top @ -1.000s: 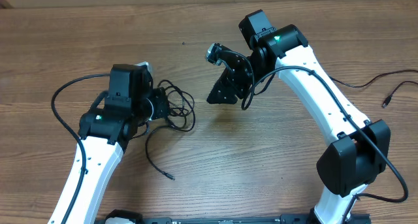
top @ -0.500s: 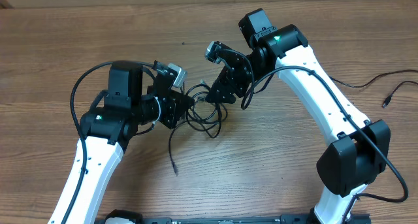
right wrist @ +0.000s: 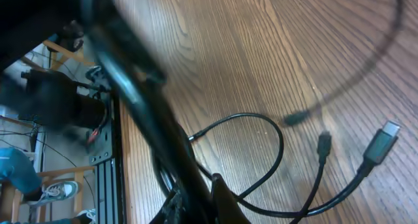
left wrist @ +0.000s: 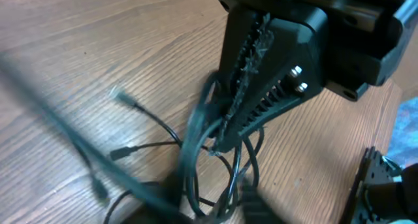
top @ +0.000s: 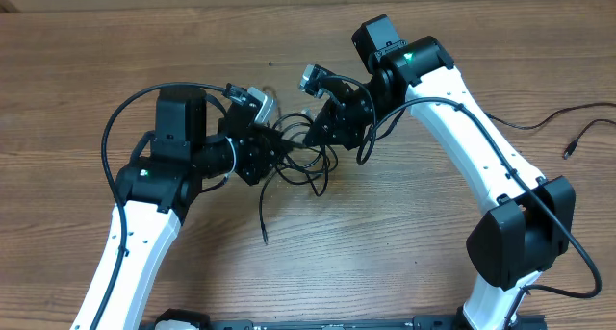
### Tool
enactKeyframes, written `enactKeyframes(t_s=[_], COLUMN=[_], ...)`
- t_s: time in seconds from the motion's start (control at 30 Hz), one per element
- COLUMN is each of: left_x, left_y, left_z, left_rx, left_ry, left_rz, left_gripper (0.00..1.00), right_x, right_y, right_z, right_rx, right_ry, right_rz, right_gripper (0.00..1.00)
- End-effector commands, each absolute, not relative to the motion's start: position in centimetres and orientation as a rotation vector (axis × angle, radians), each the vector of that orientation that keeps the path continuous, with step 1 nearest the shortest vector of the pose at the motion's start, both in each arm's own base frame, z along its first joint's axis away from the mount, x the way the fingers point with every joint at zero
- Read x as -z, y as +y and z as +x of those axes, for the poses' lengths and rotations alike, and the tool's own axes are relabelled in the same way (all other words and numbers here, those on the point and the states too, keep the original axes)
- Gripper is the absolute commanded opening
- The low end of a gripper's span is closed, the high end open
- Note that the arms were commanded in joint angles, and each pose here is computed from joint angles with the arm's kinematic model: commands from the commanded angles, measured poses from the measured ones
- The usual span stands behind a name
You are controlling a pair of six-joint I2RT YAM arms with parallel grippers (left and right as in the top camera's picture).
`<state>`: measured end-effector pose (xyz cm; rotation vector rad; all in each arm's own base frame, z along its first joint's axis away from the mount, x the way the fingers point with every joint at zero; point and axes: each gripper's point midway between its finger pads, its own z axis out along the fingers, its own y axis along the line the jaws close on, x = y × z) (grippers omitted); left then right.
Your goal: Untangle cables
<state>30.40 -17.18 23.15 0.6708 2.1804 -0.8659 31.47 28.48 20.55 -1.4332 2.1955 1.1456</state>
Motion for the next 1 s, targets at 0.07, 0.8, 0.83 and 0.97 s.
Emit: enactKeyframes(t_s=[0.07,0.8,0.83,0.97], left_x=[-24.0,-22.5,-22.5,-22.6], left_y=[-17.4,-12.4,-12.4,-12.5], left_z=[30.3,32.6,32.6,32.6], left_rx=[0.918,0.923,0.926,0.929], left_ry=[2.191,2.397,2.395,2.393], left_rz=[0.619,-0.06,-0.067,-0.062], left_gripper=[0.99,1.0,0.99,1.0], right_x=[-22.5,-25.2,-25.5,-26.8], right_y=[27.7,21.9,22.0,22.6], right_z=[31.7,33.6,33.6,33.3], right_rx=[-1.127,-1.39,-1.416,-1.505], right_ry=[2.156,2.2,2.182,2.114], right_rz=[-1.409,-1.06,-1.054,-1.032], right_gripper=[0.04,0.04,0.04,0.04])
